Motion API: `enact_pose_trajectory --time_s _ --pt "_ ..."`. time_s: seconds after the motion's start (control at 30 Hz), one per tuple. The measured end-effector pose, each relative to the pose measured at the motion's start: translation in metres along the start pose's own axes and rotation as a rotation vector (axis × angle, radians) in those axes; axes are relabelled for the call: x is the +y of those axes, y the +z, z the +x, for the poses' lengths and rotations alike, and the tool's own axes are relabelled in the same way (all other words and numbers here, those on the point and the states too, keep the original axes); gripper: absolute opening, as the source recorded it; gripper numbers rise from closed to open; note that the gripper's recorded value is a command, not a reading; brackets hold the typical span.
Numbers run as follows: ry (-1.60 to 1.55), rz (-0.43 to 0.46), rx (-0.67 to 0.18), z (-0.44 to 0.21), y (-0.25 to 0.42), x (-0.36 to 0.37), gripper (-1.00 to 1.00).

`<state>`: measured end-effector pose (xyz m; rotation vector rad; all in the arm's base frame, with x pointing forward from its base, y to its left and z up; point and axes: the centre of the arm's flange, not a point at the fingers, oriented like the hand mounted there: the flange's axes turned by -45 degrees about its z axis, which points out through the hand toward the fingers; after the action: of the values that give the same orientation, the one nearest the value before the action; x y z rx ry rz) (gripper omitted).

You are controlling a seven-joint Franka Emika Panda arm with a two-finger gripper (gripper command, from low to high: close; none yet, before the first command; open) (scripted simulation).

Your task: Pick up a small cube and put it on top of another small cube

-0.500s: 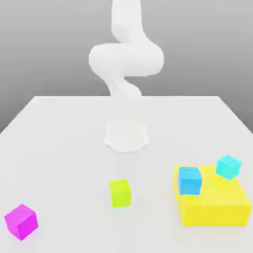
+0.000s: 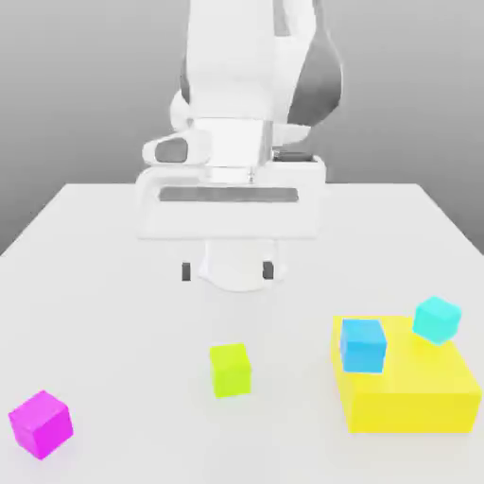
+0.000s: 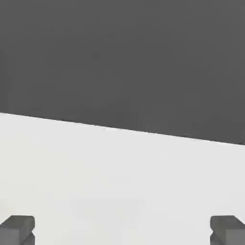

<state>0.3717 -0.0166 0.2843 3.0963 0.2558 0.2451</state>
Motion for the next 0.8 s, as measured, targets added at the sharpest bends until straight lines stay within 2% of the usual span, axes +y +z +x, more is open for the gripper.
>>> enact_pose_trajectory --time_s 0.13,0.3,0.33,0.57,0.8 --pt "-0.038 0.035 -0.137 -0.056 0.085 -0.009 0.00" --pt "-0.041 0.038 -0.154 -0.070 0.130 -0.011 0.00" --pt "-0.042 0.039 -0.154 -0.072 0.138 -0.012 -1.00" --pt "-0.042 0.040 -0.155 -0.073 0.140 -0.012 -1.00" --pt "-0.040 0.039 -0.155 -0.064 0.092 -0.009 -1.00"
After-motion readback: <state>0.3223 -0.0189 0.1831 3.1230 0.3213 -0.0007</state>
